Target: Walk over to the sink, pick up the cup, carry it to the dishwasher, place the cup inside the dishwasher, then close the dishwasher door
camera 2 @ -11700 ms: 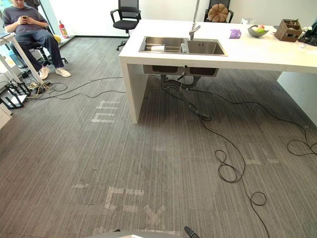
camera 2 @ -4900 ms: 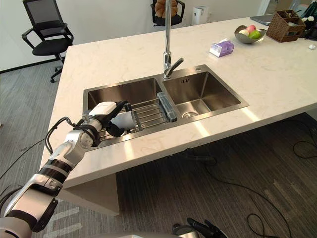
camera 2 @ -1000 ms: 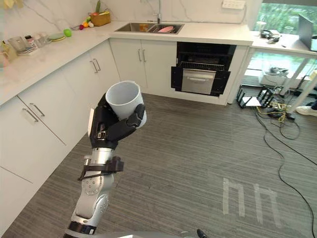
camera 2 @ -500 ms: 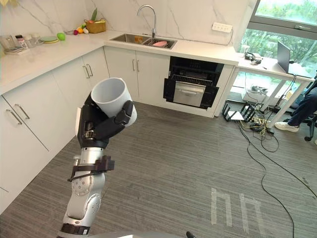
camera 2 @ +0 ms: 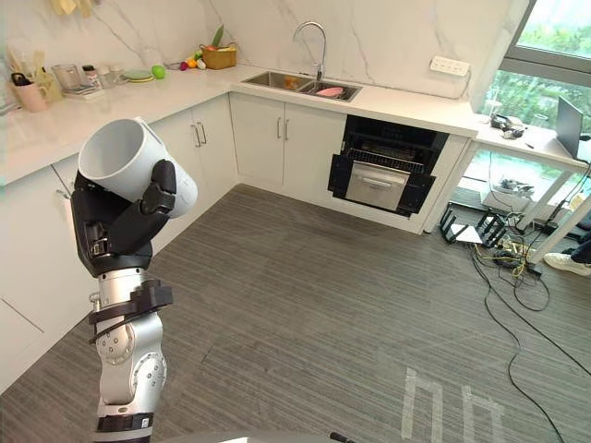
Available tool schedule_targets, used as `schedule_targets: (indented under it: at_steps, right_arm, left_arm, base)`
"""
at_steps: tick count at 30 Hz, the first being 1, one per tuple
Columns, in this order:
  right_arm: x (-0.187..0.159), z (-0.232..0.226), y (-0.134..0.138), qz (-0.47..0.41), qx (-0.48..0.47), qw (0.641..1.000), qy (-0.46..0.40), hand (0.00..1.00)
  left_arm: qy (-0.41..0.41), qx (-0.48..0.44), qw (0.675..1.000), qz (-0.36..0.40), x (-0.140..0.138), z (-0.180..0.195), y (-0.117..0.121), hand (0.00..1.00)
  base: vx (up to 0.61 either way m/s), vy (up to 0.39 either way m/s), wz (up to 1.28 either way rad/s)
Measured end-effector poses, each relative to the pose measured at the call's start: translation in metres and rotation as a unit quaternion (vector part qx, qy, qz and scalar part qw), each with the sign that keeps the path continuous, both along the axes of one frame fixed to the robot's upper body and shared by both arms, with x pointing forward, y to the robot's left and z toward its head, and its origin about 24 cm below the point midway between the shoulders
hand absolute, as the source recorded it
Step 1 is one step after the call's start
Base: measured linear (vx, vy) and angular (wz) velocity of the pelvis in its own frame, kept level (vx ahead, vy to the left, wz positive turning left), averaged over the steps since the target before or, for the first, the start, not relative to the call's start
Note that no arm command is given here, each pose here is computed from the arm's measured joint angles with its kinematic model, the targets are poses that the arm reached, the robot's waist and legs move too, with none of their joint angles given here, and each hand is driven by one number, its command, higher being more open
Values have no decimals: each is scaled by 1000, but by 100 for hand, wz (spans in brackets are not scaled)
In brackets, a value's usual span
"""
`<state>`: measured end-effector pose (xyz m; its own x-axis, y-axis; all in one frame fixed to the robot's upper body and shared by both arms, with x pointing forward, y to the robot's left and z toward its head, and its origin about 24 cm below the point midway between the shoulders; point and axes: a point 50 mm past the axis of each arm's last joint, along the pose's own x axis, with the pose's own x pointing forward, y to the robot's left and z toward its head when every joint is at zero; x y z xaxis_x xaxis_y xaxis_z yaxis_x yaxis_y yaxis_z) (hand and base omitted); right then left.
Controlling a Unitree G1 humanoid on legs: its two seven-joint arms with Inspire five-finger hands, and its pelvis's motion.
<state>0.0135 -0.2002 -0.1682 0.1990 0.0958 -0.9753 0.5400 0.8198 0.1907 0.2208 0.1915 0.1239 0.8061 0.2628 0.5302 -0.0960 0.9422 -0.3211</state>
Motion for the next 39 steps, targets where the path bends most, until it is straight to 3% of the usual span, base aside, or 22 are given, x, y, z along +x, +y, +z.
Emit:
schedule_targets:
  at_steps: [5, 8, 12, 17, 22, 28, 32, 35, 39]
  right_arm:
    - [12, 1, -4, 4, 2, 1000, -6, 100]
    - [24, 4, -13, 85, -11, 996, -28, 100]
    - [39, 9, -28, 122, -20, 991, -40, 100]
    - [33, 9, -37, 183, -28, 983, -14, 100]
    - [30, 8, -38, 213, -27, 977, 18, 100]
    - [35, 8, -36, 172, -47, 984, 2, 100]
    - [55, 9, -15, 119, -20, 991, -52, 100]
    - [71, 13, -8, 95, -13, 991, -89, 100]
    - [75, 16, -8, 121, -15, 988, -92, 100]
  left_arm:
    - [24, 8, 1000, 16, -8, -9, 9, 0]
    - [57, 3, 998, 23, -18, -23, 11, 0]
    - [77, 6, 997, 31, -25, -30, 17, 0]
    - [101, 30, 992, 64, -36, -40, 24, 0]
    - [103, 35, 993, 48, -35, -40, 20, 0]
    - [46, 78, 995, -50, -26, -15, -9, 0]
    - [3, 107, 988, -111, -4, 2, -36, 0]
    - [22, 106, 983, -148, 12, -2, -51, 0]
    - [66, 106, 978, -168, -1, -25, -62, 0]
  base:
    - [-44, -31, 1]
    - [-4, -11, 16]
    - [105, 136, 49]
    - [277, 253, 7]
    - [401, 200, 27]
    - [372, 115, 4]
    - [449, -24, 36]
    - [522, -139, 45]
    - [562, -205, 9]
